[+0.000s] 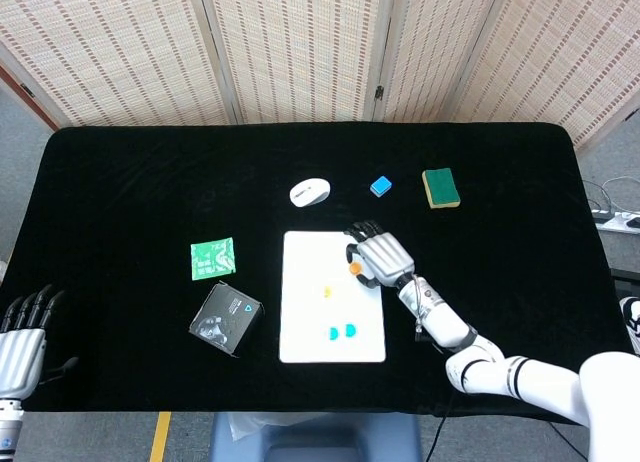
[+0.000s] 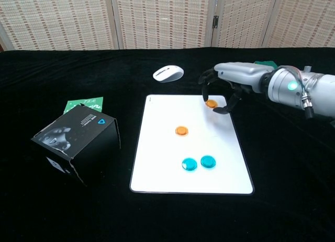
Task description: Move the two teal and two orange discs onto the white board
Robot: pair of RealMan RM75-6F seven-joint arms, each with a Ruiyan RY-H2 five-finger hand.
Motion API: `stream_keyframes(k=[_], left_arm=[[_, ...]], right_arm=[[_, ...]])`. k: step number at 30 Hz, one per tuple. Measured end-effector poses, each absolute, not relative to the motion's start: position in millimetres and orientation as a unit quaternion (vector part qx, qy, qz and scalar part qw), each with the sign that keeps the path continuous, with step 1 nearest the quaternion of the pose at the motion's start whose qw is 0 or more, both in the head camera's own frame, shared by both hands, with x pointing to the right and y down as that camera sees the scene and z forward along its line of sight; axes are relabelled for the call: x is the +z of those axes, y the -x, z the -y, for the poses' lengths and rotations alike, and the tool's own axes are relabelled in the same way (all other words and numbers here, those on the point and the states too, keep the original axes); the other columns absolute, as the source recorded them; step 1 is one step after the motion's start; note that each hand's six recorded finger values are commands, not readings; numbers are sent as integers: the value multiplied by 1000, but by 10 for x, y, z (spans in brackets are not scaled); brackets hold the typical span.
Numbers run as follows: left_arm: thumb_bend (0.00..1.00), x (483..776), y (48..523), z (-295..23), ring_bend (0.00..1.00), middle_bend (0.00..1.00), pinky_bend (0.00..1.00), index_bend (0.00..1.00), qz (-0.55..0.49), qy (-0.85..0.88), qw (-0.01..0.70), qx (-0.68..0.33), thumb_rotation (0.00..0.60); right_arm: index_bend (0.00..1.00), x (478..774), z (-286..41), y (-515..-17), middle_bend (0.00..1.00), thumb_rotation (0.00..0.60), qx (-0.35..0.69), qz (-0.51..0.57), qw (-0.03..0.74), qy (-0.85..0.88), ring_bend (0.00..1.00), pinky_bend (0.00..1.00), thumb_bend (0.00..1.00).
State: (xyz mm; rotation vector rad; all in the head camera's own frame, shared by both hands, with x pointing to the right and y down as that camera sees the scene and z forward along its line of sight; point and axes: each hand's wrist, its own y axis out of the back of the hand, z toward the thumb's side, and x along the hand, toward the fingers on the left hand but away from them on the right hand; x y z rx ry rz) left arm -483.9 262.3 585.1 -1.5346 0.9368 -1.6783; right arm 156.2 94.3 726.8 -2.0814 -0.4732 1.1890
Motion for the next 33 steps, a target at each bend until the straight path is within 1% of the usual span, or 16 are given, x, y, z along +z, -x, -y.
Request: stream_keyframes(k=[4,7,20,23,33], left_arm=[[191,5861,4859,-2646,31,20,0,63,-359,587,331,-646,600],[191,5870,4872,-2660,31,20,0,62,-358,587,329,-647,600],[190,5897,4893,-2672,30,20,0,62,-359,588,326,-647,600],[191,5903,4898,-2676,30,20,0,62,-359,588,325,-648,600],[191,5917,4899,-2677,30,20,0,59,-358,589,325,-648,600]], right_arm=[[484,7297,-1116,-1375,168,600,445,156,348,810,0,0,394],[484,7311,-1177,-1333,167,600,443,148,351,812,0,0,394],[479,7382,-1269,-1314,164,600,449,132,356,809,0,0,394],[461,7390,-1279,-1312,162,600,449,130,357,809,0,0,394],[355,7393,-1294,-1335,156,600,452,127,359,807,0,0,394]])
